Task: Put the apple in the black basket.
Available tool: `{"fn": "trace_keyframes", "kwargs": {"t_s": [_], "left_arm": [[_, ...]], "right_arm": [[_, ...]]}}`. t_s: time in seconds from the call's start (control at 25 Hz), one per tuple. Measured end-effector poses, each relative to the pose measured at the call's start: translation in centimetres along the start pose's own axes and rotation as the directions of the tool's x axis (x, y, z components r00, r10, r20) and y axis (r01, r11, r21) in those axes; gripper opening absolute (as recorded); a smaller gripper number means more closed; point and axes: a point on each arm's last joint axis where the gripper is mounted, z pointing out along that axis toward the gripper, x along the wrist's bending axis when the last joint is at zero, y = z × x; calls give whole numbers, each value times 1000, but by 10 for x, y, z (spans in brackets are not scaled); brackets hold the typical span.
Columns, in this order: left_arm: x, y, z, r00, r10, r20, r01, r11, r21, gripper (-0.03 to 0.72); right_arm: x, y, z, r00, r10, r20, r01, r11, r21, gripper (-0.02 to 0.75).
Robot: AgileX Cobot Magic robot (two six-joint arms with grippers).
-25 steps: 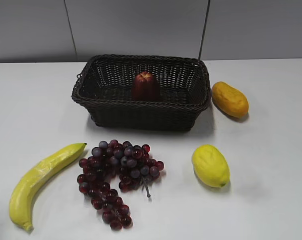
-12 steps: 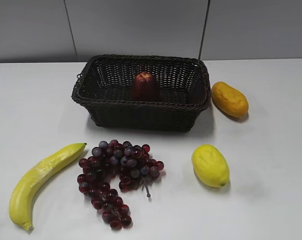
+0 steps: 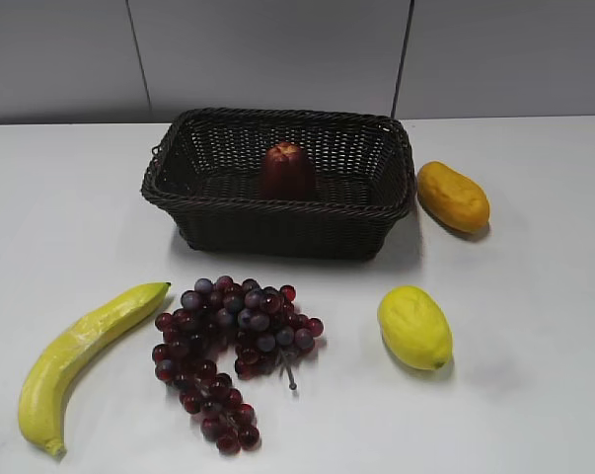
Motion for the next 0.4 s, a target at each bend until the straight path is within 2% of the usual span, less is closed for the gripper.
{"fn": "trace_keyframes", "kwargs": {"t_s": [0.2,0.4], "left_arm": [[2,-10,-15,1000,-2,-9,0,993,-117,581],[2,-11,-16,1000,4,-11,-6,992,-123,581]], "right_arm": [[0,0,0,1000,0,0,0,1000,-1,573],[0,0,0,1000,0,0,0,1000,0,573]]}}
